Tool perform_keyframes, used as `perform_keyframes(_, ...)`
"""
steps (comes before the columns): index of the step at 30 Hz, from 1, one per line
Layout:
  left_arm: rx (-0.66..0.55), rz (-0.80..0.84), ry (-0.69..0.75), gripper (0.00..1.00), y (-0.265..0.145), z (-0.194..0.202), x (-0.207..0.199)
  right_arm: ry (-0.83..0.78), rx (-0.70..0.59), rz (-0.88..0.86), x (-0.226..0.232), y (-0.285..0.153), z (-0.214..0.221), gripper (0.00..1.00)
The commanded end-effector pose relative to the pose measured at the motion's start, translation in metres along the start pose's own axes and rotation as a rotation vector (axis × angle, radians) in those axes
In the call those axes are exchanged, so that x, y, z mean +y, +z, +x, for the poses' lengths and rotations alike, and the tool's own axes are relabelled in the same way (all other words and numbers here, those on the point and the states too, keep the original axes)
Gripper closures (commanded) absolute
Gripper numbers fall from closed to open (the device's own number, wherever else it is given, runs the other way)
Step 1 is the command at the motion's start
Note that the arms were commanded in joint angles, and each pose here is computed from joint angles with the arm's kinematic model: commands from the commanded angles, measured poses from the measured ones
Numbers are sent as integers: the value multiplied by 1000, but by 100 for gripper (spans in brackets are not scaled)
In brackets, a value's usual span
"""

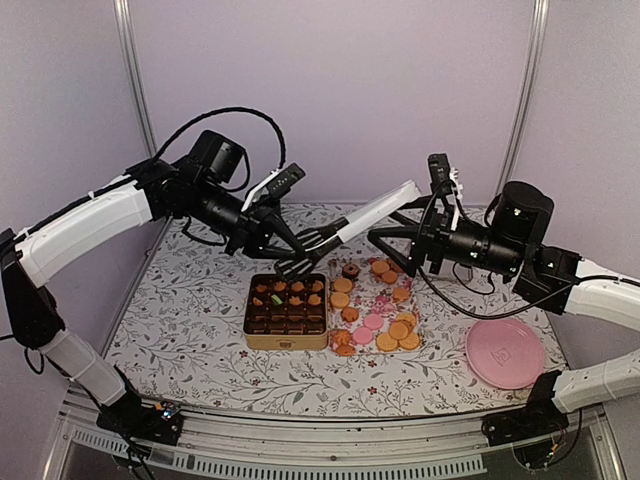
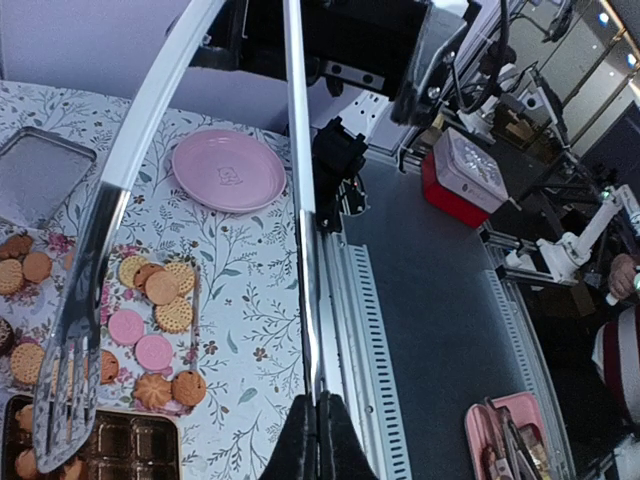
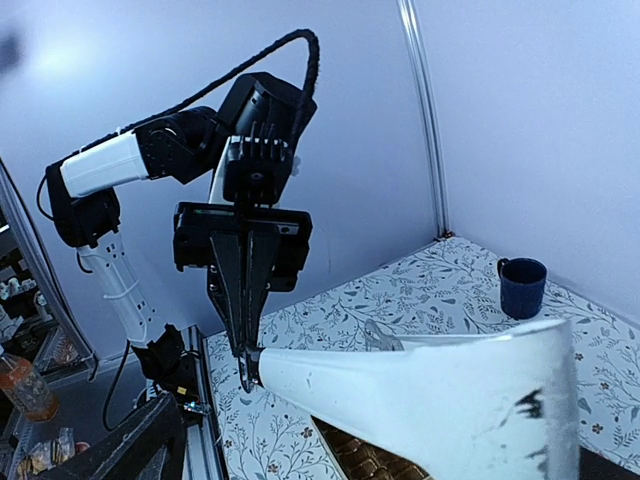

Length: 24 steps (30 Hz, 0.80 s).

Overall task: Pack the cookies
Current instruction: Pass from the left arm to the right

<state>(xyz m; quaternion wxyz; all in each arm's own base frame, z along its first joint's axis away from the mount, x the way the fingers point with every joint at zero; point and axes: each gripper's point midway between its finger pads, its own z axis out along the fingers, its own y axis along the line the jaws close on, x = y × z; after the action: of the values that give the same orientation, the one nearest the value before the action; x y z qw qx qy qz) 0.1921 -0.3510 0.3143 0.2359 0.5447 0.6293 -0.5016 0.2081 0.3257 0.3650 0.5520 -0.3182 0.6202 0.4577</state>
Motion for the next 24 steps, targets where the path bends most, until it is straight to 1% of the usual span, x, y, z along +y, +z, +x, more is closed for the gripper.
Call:
perform_keyframes(1,-68,93,-11,100,-6,-22,-17,-32,-47,-119,16,11,-13,0)
perform_keyframes(8,-73,93,-9,100,-6,-22,-17,-18,-40,-210,24,29,-9,10)
perform_keyframes(11,-74,81,-3,100,-5,-19,-15,-10,-70,-239,28,31,-13,17)
perform_keyframes(17,-90,70,-10,100,-8,-24,-16,37,-161,-196,16,36,-25,25)
perform_keyframes(21,-102,86,-26,100,-11,-28,-21,66,-207,-171,9,39,-31,26)
perform_keyframes(24,-110,91,-19,100,-13,-31,-25,71,-239,-143,4,37,-36,23)
